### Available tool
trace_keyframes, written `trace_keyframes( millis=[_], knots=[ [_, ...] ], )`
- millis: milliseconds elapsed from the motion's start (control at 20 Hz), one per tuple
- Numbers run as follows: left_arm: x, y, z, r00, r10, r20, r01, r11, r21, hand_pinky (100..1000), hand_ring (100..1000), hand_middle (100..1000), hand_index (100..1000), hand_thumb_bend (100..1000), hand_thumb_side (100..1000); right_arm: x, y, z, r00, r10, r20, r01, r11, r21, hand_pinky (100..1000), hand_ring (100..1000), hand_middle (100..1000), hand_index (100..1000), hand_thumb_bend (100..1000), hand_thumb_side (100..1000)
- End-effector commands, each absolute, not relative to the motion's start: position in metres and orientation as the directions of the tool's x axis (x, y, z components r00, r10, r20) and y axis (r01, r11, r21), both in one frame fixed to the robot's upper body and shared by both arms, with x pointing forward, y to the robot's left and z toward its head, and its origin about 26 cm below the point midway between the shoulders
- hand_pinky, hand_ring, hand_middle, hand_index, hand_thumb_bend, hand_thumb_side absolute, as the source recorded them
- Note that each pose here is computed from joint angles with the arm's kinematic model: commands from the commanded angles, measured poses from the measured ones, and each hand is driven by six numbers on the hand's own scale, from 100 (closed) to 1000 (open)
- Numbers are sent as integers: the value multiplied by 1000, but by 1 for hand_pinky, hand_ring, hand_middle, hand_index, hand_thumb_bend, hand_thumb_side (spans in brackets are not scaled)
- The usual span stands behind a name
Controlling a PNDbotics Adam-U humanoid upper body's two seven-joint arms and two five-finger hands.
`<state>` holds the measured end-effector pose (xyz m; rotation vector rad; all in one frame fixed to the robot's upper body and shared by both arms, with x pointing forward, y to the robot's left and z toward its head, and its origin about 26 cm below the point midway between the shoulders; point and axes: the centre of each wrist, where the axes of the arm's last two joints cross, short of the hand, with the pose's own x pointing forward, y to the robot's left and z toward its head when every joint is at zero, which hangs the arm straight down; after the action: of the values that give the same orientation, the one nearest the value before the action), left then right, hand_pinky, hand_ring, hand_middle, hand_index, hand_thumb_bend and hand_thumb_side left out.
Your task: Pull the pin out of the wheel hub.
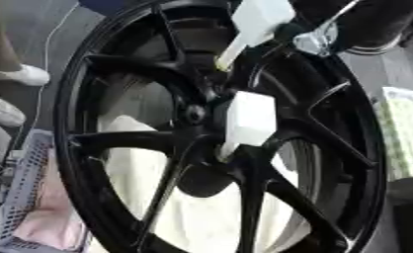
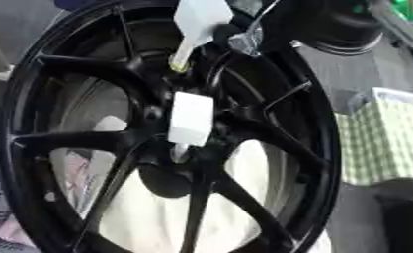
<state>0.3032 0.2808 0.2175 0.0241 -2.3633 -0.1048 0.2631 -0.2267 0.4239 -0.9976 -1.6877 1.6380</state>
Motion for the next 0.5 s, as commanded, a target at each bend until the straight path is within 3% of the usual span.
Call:
trace_keyframes(
  millis=[50,200,500],
  knots=[
    [300,282,224,-729,-50,683,16,996,90,657,589,576,809,100,756,254,-231,437,-536,835,-120,167,-35,-985,745,640,275,371,100,100],
    [300,282,224,-728,-51,683,16,996,90,658,590,576,809,100,754,253,-232,438,-532,838,-122,169,-36,-985,747,647,279,371,100,100],
    [299,285,222,-724,-61,687,2,996,91,659,591,578,809,100,753,246,-263,448,-381,920,-96,231,-6,-973,753,649,279,373,100,100]
  ],
)
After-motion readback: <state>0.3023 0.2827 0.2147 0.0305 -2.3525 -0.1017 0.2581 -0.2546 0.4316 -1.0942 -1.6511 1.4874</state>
